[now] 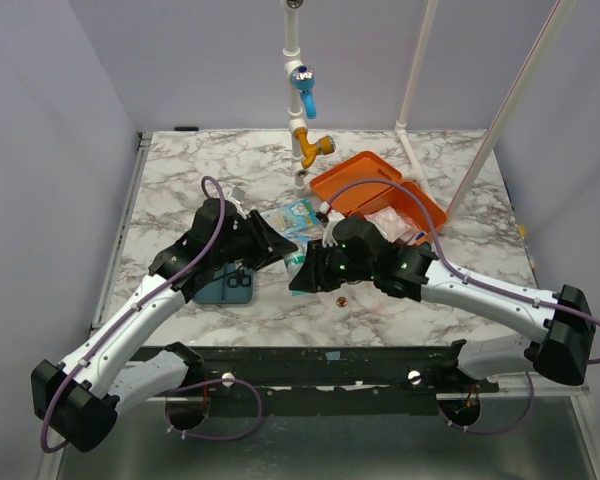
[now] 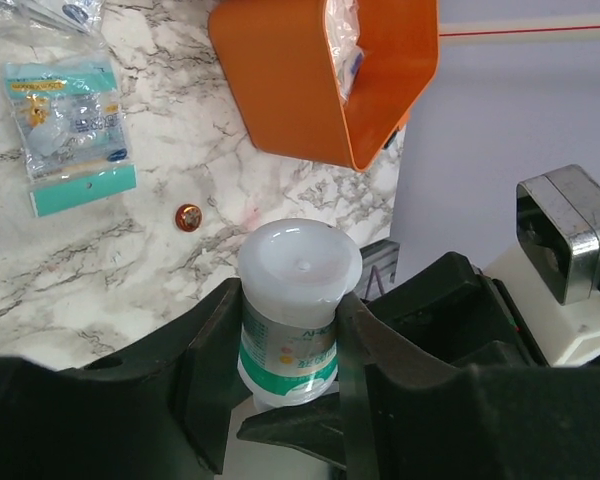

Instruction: Organize the medicine kit

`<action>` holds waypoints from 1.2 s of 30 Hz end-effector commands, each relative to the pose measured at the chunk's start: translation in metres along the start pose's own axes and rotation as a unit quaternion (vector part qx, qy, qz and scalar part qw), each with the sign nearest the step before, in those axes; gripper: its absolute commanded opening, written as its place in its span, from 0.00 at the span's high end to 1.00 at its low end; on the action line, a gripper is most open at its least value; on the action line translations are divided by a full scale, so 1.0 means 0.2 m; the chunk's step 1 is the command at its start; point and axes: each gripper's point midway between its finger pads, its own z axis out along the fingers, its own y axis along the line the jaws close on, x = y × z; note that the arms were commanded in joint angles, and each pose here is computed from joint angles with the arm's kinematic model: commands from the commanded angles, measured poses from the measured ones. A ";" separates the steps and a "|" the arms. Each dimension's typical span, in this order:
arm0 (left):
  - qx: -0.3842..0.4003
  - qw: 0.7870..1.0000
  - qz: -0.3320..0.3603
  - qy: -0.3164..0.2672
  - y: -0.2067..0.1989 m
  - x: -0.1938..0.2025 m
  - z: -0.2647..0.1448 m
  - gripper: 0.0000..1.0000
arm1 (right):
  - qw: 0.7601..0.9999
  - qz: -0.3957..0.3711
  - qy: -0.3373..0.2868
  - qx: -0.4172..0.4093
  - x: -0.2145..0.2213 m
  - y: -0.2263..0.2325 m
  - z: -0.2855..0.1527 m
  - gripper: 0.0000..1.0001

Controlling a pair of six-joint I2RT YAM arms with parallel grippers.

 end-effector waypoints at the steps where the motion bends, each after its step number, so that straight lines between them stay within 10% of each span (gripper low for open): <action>1: 0.022 0.999 0.034 0.034 -0.06 0.05 -0.03 0.46 | 0.998 -0.033 -0.030 0.048 -0.07 -0.08 -0.05 0.99; 9: 0.011 0.996 0.089 -0.004 -0.13 -0.07 -0.09 0.15 | 0.986 -0.081 -0.056 0.131 -0.15 -0.20 -0.18 0.99; 23: -0.018 0.990 0.141 -0.001 -0.04 -0.07 -0.14 0.14 | 0.905 -0.173 -0.040 0.387 -0.41 -0.70 -0.49 0.99; 36: -0.032 0.986 0.165 0.019 0.08 -0.02 -0.15 0.14 | 0.902 0.038 -0.057 0.426 -0.50 -1.14 -0.49 0.99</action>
